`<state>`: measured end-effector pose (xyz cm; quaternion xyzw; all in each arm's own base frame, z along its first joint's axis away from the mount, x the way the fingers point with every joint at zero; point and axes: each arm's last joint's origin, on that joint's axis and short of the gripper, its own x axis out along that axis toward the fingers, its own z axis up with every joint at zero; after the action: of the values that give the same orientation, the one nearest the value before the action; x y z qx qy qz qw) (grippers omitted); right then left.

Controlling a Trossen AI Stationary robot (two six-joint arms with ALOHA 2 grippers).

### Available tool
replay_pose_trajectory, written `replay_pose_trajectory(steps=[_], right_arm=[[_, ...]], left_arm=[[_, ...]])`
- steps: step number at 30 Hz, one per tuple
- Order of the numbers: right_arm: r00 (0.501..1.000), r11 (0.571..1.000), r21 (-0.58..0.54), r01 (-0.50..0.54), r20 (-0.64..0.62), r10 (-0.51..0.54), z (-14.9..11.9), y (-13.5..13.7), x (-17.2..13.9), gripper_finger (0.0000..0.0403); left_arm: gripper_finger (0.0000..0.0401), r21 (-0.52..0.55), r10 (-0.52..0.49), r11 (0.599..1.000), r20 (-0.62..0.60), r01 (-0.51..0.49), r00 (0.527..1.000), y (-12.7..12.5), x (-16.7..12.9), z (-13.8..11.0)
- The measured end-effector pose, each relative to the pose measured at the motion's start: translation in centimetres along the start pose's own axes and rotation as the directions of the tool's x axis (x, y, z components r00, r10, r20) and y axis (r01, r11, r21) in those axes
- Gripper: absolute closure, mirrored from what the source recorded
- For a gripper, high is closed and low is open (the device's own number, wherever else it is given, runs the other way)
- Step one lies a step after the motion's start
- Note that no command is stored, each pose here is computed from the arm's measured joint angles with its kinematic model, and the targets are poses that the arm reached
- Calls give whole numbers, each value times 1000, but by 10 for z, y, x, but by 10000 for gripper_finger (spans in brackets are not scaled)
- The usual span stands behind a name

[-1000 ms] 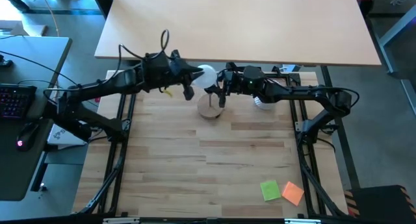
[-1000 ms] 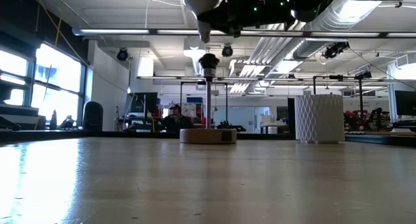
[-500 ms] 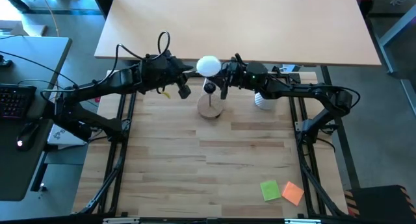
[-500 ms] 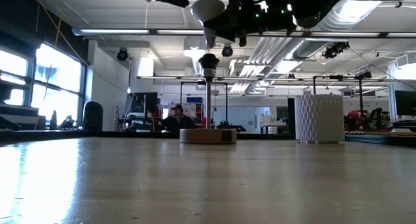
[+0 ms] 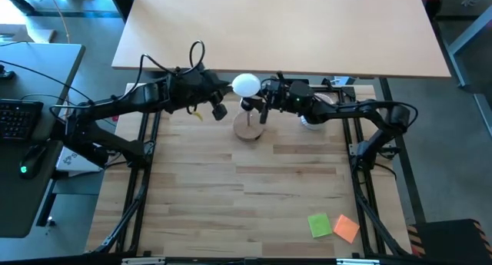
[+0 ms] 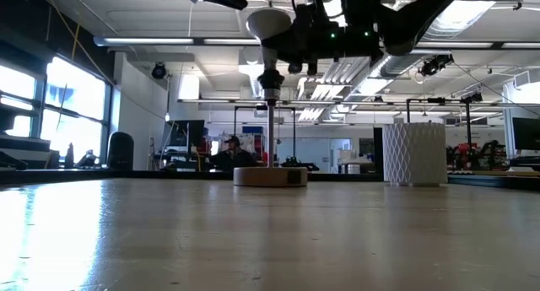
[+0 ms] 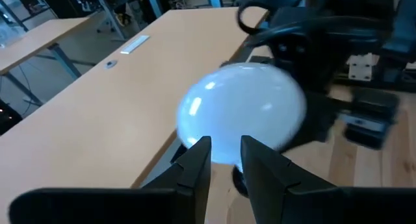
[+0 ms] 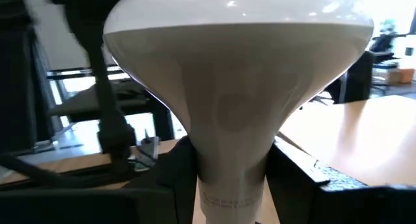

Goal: Screw lightbulb
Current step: Insert the lightbulb into the lamp

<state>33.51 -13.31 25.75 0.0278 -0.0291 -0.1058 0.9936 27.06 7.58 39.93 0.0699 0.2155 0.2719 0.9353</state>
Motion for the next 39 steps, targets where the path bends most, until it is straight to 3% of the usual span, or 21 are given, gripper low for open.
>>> replay_pose_trajectory(steps=[11, 30, 36, 39], right_arm=[[999, 999, -43, 11, -38, -12, -6, -1, 1, 260], [996, 998, -63, 8, -90, -14, -9, -1, 0, 261], [988, 997, -76, 6, -151, -17, -19, -2, 0, 180], [993, 996, -90, 5, -120, -16, -11, -1, -2, 165]], left_arm=[[323, 23, -38, 999, -11, 39, 999, -14, 3, -1], [323, 34, -40, 999, -38, 42, 998, -15, 3, -4], [323, 44, -1, 999, -41, 3, 999, -14, 3, -4], [323, 46, 5, 999, -38, -3, 999, -14, 0, -3]])
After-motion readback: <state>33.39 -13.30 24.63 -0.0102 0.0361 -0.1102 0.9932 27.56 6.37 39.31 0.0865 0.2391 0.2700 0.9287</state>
